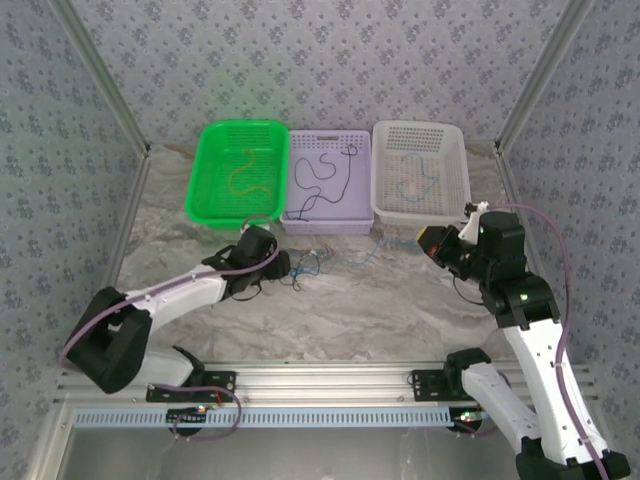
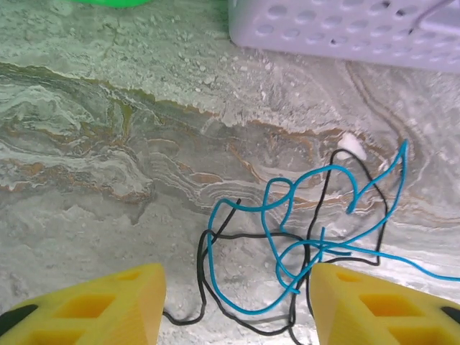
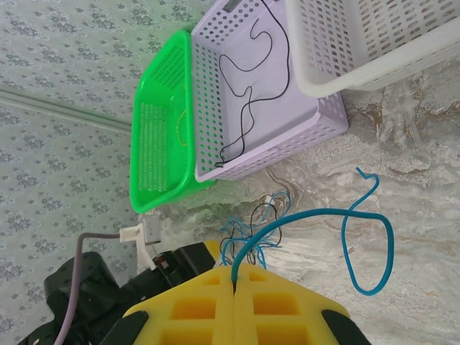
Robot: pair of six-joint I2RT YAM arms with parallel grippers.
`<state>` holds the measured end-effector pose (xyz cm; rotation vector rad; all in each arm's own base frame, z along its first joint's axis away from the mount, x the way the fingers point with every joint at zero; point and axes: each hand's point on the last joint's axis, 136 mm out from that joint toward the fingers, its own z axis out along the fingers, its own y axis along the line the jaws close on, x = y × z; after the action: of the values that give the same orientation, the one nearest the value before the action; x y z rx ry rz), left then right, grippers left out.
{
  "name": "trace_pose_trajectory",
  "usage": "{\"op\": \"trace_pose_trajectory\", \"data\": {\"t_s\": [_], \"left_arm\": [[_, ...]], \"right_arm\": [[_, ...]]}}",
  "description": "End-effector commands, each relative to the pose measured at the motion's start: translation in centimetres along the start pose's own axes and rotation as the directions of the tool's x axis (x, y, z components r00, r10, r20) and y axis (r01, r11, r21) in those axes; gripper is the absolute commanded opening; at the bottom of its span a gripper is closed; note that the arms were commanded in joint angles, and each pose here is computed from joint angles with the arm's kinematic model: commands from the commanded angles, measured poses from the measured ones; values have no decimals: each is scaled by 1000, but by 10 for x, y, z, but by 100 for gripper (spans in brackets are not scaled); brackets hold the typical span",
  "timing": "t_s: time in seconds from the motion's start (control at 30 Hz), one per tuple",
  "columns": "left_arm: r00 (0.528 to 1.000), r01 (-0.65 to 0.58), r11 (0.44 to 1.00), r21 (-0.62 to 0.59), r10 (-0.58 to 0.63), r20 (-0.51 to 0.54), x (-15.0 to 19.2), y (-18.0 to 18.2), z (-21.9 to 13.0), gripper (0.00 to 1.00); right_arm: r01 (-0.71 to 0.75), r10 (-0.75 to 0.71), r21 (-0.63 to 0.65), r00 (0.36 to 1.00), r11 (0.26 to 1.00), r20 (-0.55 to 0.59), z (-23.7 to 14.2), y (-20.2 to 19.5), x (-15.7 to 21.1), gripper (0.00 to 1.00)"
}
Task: Untangle the cables
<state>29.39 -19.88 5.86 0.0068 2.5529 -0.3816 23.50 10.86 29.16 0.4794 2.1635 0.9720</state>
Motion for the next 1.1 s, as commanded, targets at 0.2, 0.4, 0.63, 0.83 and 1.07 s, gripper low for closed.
{"op": "trace_pose_trajectory", "data": {"t_s": [0.2,0.4,0.63,0.83,1.07], "left_arm": [[999,-45,995,-86,42,-27,-12,10,38,27],[1000,10,984,-178,-7,19,-6,39,36,0],[995,67,975,-210,-51,81,-13,62,15,0],[995,83,971,-224,-66,81,-10,74,12,0],[994,99,971,-216,-84,75,-7,77,17,0]], "right_arm": [[37,-37,-11,999,999,3,-14,5,1,0],[72,-73,10,994,997,82,-40,16,-16,0],[140,-134,-10,966,990,220,-76,58,-56,0],[188,-164,-40,929,981,333,-107,95,-87,0],[222,-171,-87,904,971,393,-128,130,-109,0]]}}
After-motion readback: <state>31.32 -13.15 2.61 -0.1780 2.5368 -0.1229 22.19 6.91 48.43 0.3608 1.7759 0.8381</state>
